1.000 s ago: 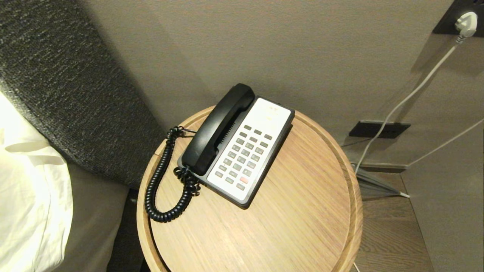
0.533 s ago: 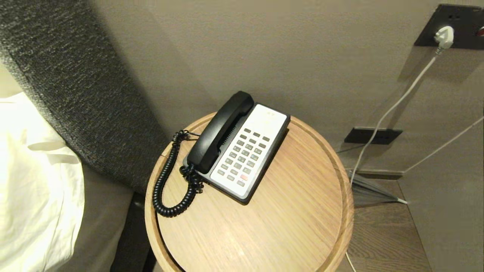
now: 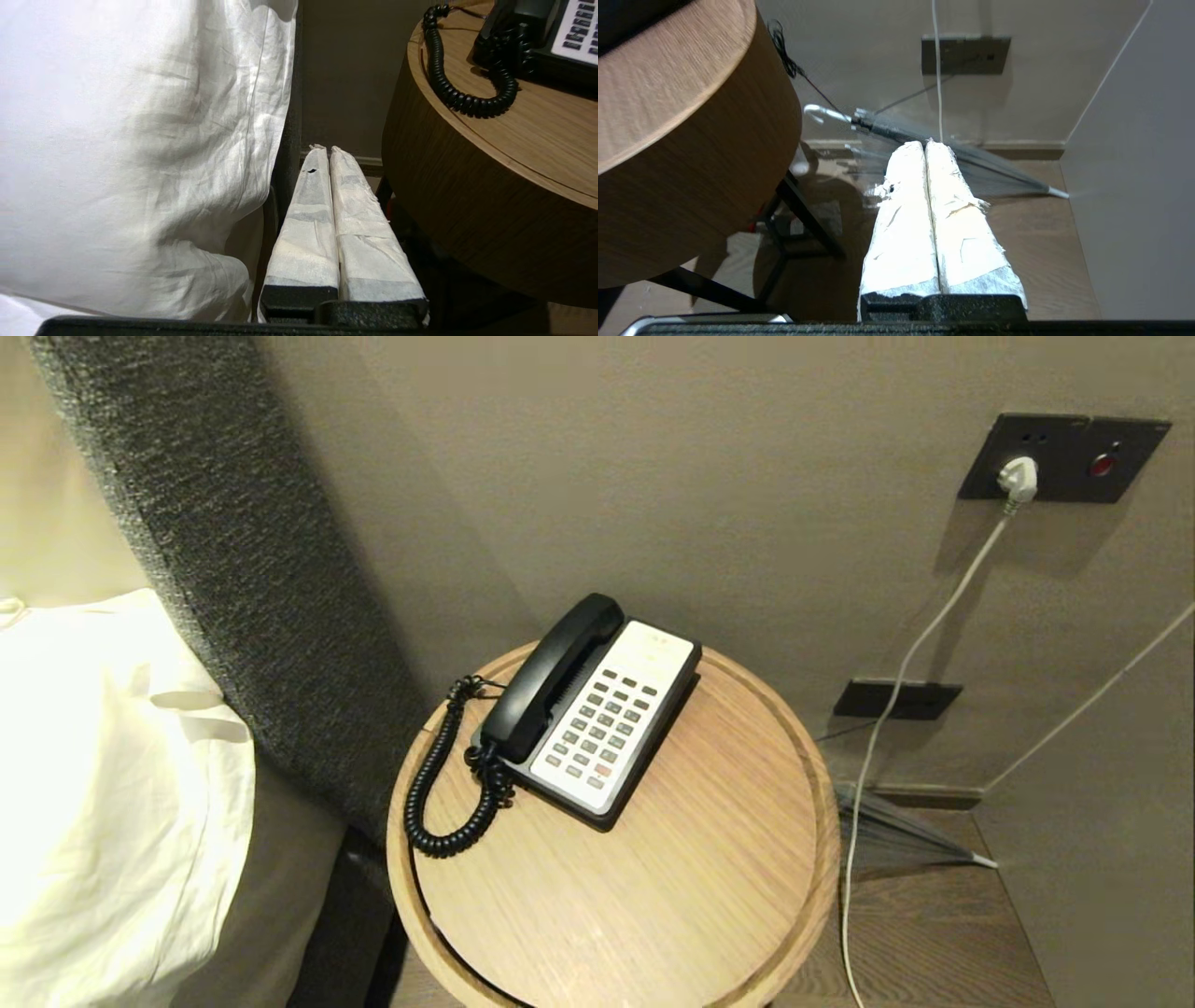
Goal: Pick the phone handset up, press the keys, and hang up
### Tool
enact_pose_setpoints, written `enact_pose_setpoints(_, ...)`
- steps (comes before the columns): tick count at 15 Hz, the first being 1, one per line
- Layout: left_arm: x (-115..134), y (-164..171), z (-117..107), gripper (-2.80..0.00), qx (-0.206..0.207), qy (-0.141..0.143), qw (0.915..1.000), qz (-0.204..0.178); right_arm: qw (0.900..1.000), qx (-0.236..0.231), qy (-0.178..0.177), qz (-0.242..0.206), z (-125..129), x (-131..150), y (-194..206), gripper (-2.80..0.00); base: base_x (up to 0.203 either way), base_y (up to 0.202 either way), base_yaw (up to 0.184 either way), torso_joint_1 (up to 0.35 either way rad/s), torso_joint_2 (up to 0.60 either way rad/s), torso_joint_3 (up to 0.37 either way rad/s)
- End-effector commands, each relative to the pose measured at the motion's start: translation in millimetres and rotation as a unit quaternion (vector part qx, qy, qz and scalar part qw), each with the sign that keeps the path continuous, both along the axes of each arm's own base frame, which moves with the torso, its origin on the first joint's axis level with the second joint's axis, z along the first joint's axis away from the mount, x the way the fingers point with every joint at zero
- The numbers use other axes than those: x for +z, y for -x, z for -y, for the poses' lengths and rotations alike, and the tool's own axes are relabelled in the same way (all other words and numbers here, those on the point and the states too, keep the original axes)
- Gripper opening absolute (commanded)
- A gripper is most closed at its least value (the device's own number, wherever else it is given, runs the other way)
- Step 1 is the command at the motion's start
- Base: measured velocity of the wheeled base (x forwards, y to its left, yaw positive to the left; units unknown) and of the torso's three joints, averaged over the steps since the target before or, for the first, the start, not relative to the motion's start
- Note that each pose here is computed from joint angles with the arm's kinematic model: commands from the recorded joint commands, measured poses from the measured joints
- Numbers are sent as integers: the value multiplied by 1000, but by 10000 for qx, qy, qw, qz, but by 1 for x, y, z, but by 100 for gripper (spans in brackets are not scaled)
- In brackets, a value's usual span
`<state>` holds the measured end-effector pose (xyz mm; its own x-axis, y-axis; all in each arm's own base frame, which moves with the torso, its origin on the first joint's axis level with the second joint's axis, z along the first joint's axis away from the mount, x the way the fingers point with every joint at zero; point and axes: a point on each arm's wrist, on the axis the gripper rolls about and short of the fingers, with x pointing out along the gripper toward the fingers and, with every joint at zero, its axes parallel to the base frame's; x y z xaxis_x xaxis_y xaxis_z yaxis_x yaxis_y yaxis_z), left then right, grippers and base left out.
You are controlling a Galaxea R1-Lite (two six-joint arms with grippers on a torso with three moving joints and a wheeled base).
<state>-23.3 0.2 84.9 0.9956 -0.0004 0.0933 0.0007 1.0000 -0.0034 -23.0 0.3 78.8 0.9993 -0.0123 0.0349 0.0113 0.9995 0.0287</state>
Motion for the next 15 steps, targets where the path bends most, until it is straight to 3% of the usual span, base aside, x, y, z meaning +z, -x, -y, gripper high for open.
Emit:
enact_pose_setpoints(1, -11, -3, 0, -280, 2, 0, 9998, -199, 10000, 0, -3, -59, 0, -3, -1, -280, 0, 0, 0, 11, 2, 202)
enact_pose_setpoints(15, -11, -3, 0, -280, 2, 7, 9998, -199, 10000, 0, -3, -59, 0, -3, -1, -280, 0, 0, 0, 2, 3, 197)
